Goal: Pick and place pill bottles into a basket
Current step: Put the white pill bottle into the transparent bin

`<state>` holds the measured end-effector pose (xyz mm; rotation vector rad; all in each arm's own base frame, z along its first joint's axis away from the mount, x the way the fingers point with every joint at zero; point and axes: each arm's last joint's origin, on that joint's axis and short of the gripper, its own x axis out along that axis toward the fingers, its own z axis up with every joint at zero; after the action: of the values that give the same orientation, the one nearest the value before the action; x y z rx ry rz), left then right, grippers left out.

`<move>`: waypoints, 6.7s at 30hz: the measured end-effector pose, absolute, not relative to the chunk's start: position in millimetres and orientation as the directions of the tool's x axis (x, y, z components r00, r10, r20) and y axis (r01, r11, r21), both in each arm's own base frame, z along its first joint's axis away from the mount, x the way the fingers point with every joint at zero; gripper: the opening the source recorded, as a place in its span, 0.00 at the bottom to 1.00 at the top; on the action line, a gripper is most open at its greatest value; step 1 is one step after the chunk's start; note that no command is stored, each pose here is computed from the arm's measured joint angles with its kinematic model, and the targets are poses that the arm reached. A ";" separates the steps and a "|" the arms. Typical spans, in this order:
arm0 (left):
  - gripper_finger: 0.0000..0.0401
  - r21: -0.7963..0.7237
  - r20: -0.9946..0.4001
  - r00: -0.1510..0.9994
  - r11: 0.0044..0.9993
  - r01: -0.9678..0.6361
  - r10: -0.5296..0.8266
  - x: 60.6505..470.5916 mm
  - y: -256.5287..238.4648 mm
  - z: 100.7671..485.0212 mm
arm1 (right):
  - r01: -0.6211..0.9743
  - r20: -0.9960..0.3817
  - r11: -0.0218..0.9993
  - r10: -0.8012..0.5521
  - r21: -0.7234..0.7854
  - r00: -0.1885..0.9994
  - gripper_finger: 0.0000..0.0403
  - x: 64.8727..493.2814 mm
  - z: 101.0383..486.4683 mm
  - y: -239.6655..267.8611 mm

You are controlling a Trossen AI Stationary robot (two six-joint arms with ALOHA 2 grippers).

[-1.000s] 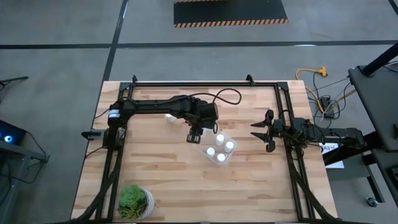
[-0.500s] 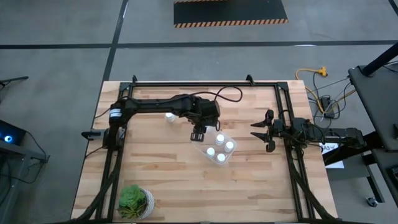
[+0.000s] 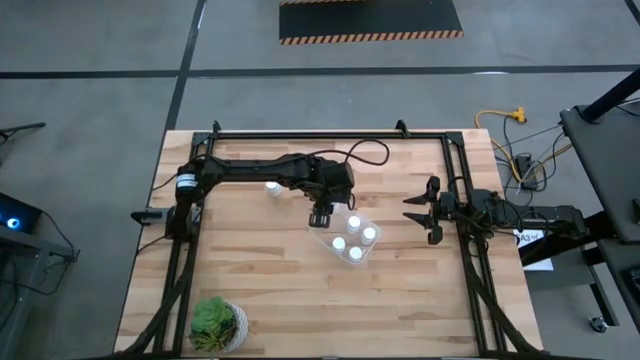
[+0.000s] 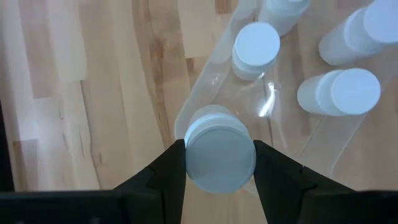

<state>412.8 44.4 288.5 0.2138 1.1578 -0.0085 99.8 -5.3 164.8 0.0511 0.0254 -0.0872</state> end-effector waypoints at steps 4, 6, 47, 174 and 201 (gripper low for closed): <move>0.35 0.160 -0.914 0.393 0.980 0.119 0.102 412.5 44.3 281.9 | 0.088 -0.028 0.995 -0.086 0.050 0.996 0.41 99.8 164.8 -5.3; 0.35 0.161 -0.912 0.398 0.980 0.118 0.102 413.4 44.4 277.2 | 0.088 -0.028 0.995 -0.086 0.049 0.996 0.41 99.8 164.8 -5.3; 0.35 0.151 -0.906 0.412 0.984 0.093 0.100 412.5 44.2 222.9 | 0.088 -0.028 0.995 -0.086 0.048 0.996 0.41 99.8 164.8 -5.3; 0.62 0.018 -0.926 0.353 0.949 -0.314 0.134 239.5 128.8 228.5 | 0.087 -0.027 0.995 -0.086 0.049 0.996 0.41 99.8 164.9 -5.3; 0.62 0.006 -0.930 0.340 0.932 -0.362 0.138 233.4 142.1 217.5 | 0.088 -0.027 0.995 -0.086 0.049 0.996 0.41 99.8 164.9 -5.3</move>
<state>233.4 142.1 217.5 -0.2158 1.1821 0.3284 99.8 -5.3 164.9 0.0501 0.0251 -0.0872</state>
